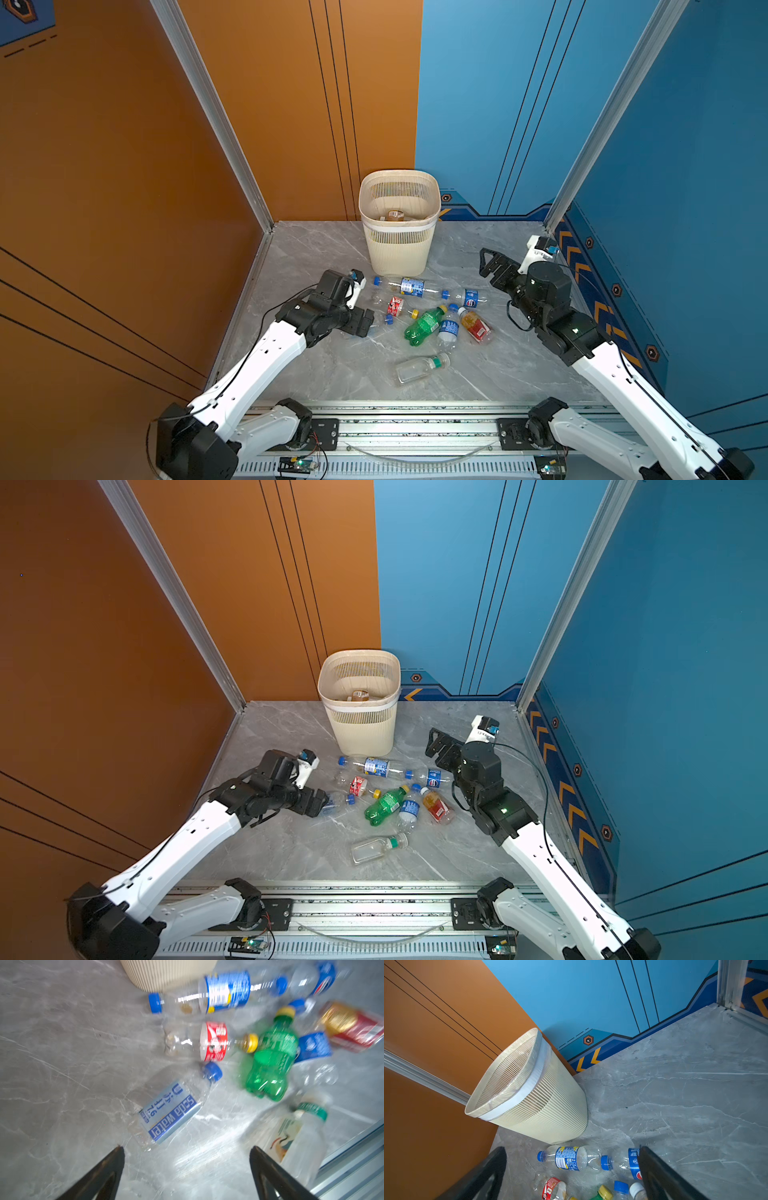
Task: Put the plastic bottles in the bin
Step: 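Withdraw the right arm while the left gripper reaches to the soda water bottle, then close the left gripper on the soda water bottle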
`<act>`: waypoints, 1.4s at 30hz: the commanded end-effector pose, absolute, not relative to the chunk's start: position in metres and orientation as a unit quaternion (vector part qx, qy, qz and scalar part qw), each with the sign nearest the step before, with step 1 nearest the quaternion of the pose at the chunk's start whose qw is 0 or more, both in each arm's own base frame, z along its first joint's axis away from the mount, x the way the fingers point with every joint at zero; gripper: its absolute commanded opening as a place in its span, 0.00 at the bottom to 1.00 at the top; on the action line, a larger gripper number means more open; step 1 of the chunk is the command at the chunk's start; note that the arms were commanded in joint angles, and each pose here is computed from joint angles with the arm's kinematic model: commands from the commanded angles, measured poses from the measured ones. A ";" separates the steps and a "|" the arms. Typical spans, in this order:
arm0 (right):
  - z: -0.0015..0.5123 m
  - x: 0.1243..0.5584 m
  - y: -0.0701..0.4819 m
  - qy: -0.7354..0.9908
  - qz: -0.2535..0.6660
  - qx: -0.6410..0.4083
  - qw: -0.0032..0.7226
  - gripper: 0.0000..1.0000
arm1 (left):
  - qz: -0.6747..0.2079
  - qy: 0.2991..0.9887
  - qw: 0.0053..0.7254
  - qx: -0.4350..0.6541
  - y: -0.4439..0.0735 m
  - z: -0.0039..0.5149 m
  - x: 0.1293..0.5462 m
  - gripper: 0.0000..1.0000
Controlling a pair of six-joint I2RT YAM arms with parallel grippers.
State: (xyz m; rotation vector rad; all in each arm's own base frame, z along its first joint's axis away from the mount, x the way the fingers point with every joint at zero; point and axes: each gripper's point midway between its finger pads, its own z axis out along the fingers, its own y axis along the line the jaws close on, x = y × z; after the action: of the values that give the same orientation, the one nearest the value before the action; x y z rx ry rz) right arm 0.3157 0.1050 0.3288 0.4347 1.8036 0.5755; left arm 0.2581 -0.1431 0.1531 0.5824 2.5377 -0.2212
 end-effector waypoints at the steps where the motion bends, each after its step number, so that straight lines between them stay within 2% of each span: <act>1: 0.322 0.307 0.096 0.768 0.247 0.194 0.558 0.99 | -0.010 0.931 0.220 0.291 -0.135 0.133 0.250 0.95; 13: 0.324 0.292 0.071 0.754 0.248 0.216 0.569 0.99 | 0.079 0.925 0.172 0.329 -0.134 0.090 0.266 0.97; 33: 0.322 0.292 0.063 0.749 0.252 0.228 0.569 1.00 | 0.068 0.935 0.127 0.324 -0.144 0.062 0.296 1.00; 42: 0.317 0.293 0.060 0.749 0.250 0.238 0.566 1.00 | 0.071 0.938 0.090 0.327 -0.148 0.046 0.286 0.88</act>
State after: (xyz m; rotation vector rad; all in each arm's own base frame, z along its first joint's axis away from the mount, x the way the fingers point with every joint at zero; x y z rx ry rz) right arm 0.2944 0.0592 0.3240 0.5494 1.7423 0.5781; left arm 0.2897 -0.1455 0.0450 0.9679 2.7661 0.2154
